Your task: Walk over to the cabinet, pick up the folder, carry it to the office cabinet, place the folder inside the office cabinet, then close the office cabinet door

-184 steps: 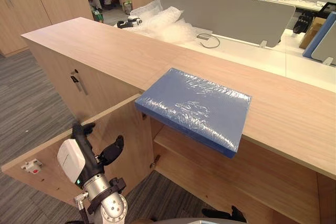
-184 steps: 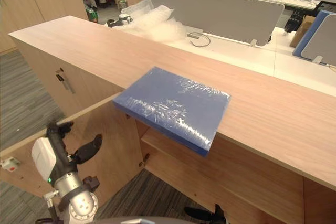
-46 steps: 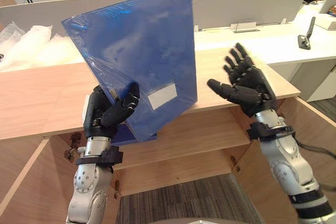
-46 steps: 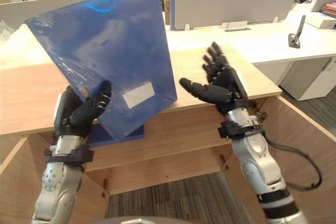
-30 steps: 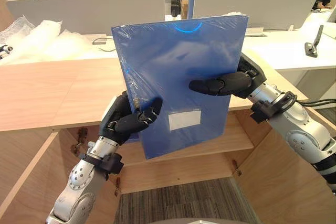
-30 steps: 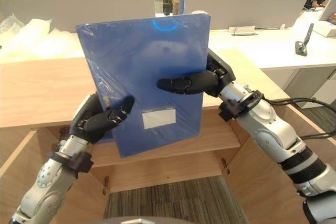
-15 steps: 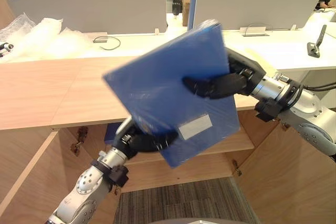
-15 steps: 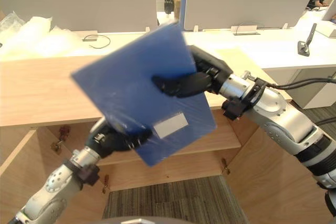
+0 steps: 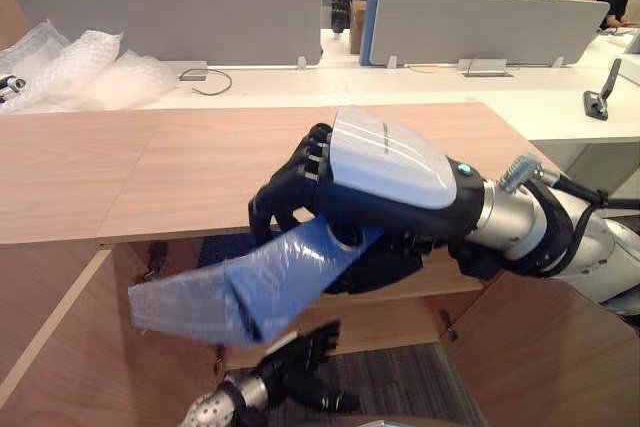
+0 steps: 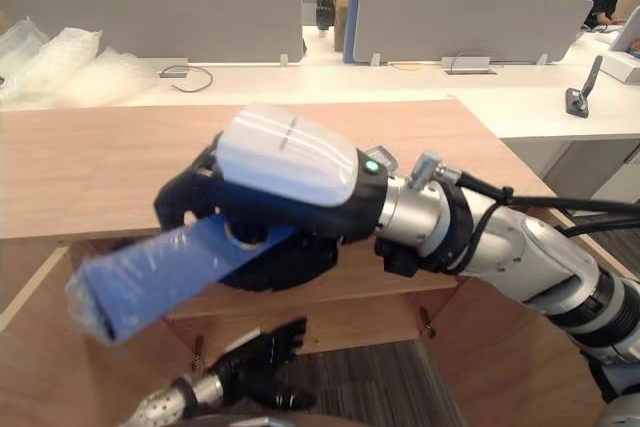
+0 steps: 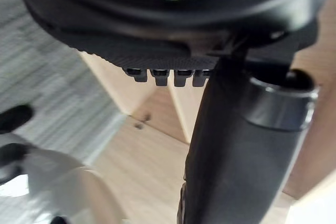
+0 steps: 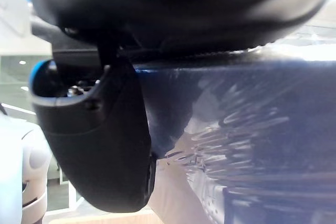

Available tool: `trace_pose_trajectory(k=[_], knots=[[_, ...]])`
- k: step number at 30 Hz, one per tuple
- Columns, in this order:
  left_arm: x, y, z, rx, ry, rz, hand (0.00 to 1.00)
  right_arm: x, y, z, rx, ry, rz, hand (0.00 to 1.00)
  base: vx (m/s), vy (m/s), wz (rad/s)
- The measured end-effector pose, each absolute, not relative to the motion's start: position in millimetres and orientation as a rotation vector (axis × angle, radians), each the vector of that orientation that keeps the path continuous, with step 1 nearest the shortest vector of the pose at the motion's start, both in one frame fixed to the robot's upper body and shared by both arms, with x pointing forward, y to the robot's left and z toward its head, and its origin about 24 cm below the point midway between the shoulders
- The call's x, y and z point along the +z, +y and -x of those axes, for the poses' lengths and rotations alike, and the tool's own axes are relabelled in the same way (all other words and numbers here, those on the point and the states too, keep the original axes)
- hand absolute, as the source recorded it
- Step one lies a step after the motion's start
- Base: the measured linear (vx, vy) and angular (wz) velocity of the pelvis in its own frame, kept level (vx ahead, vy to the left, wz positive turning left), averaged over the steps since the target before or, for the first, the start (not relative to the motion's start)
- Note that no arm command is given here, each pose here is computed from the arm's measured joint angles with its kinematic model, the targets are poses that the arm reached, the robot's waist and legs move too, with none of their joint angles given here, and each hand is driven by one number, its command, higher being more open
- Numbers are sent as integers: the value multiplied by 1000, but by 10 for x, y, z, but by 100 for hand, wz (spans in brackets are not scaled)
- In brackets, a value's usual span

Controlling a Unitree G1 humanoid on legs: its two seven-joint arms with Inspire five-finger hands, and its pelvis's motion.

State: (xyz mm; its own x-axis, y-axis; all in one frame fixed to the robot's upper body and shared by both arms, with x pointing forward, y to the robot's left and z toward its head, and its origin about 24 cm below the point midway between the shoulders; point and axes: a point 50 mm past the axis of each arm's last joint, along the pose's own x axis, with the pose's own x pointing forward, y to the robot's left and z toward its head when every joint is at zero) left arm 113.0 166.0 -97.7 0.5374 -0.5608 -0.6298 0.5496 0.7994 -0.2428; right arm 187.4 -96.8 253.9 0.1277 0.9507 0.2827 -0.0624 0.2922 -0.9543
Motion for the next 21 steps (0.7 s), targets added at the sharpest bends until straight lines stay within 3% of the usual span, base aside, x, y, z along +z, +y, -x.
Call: trace_pose_trajectory(k=[2,6,11,17,21], knots=[[-1135,1838,-1021,-616,871,-15,100,2352,-1007,-1876,962,-1110,971,0,-25,-2,7],[-1522,2312,-738,-230,1142,-46,100,1493,-987,-1852,1143,-656,808,0,-34,2,-8],[-1615,2301,-605,-13,1195,-12,100,835,-974,-1868,1243,-298,761,0,-5,6,-3],[-1637,2322,-540,122,1206,2,100,334,-925,-2094,1071,-82,662,0,1,2,12],[-1655,2279,-507,209,1201,53,100,-226,-937,-2101,813,260,297,0,-13,-13,21]])
